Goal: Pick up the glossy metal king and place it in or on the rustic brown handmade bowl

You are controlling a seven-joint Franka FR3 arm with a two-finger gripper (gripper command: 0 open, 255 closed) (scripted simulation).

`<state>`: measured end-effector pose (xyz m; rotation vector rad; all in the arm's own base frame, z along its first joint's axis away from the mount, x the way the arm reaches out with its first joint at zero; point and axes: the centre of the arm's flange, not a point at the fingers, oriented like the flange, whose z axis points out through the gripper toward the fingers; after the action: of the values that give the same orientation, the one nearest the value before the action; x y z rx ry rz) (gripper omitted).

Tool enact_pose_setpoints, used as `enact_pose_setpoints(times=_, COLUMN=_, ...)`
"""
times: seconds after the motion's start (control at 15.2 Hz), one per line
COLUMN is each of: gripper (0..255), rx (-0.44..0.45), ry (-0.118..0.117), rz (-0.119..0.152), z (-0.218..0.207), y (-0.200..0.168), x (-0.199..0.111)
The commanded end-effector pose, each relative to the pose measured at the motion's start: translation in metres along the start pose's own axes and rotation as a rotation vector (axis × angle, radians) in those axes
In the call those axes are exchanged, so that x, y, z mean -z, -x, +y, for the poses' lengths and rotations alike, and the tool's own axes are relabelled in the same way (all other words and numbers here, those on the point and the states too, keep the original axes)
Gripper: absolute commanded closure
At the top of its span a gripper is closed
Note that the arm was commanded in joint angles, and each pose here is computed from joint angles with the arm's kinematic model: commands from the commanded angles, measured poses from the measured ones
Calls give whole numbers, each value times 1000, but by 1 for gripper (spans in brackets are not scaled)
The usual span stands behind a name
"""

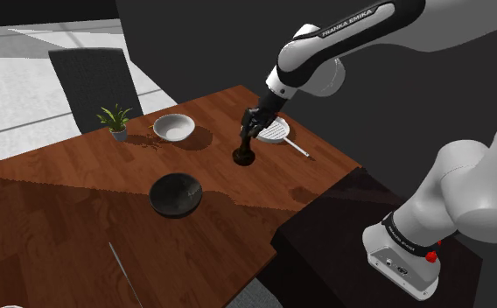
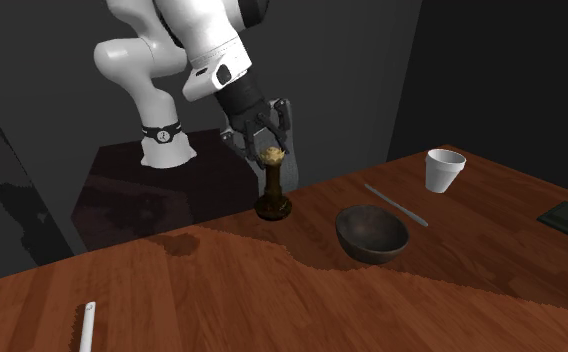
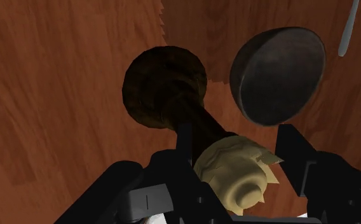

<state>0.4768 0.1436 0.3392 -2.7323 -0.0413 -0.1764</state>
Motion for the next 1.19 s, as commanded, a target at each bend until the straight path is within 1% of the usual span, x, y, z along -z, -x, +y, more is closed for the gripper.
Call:
enact_pose_setpoints(times=0.0, gripper=255, rx=-2, ry=-1, rz=0, z=-23, y=-5, x=-9)
enact_pose_setpoints(times=1.06, gripper=255, rx=-2, ry=-1, rz=0, z=-218, y=-56, x=-72)
enact_pose_setpoints(times=1.12, gripper=255, rx=-2, ry=-1, rz=0, z=-236, y=-61, x=-78)
